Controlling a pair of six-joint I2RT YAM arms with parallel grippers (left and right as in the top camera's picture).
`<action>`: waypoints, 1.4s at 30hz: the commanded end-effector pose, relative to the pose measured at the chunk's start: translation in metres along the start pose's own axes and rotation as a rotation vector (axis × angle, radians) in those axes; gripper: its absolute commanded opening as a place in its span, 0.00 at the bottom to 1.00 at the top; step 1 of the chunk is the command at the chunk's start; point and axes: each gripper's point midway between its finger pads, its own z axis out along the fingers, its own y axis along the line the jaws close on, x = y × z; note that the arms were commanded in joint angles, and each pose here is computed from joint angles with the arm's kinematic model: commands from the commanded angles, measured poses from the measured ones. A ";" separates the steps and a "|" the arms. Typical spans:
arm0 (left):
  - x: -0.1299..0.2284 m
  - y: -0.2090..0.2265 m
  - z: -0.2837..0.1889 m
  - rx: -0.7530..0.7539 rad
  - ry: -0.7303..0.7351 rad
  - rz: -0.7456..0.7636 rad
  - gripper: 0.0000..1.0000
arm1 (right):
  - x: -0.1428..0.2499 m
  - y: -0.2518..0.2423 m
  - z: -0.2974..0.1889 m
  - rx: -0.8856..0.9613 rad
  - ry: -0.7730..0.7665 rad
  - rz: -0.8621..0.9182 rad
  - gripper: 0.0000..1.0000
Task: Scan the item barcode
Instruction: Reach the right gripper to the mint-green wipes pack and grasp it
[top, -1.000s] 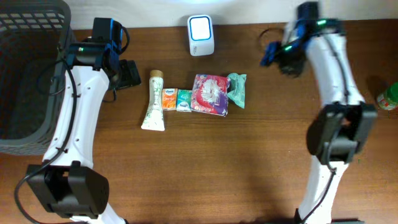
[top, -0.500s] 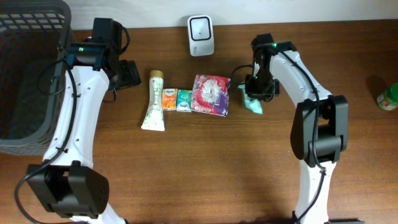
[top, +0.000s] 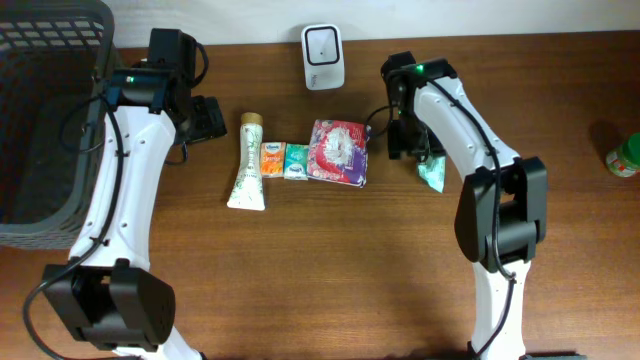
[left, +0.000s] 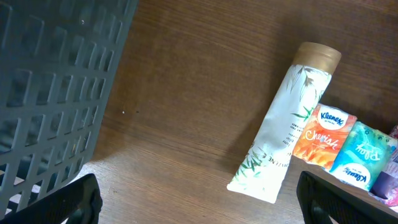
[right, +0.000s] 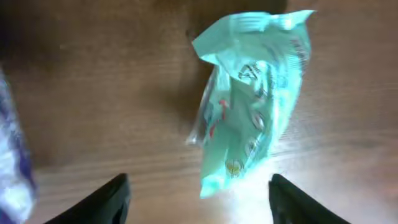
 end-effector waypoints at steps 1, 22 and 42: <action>-0.001 0.002 -0.005 -0.002 -0.015 -0.009 0.99 | -0.016 -0.001 -0.052 -0.032 -0.096 -0.023 0.89; 0.000 -0.005 -0.007 0.006 -0.017 0.007 0.99 | -0.010 -0.053 -0.031 -0.877 -0.032 -0.067 0.99; 0.001 -0.007 -0.008 0.008 -0.018 0.012 0.99 | 0.006 0.031 0.047 -0.374 0.050 -0.047 0.67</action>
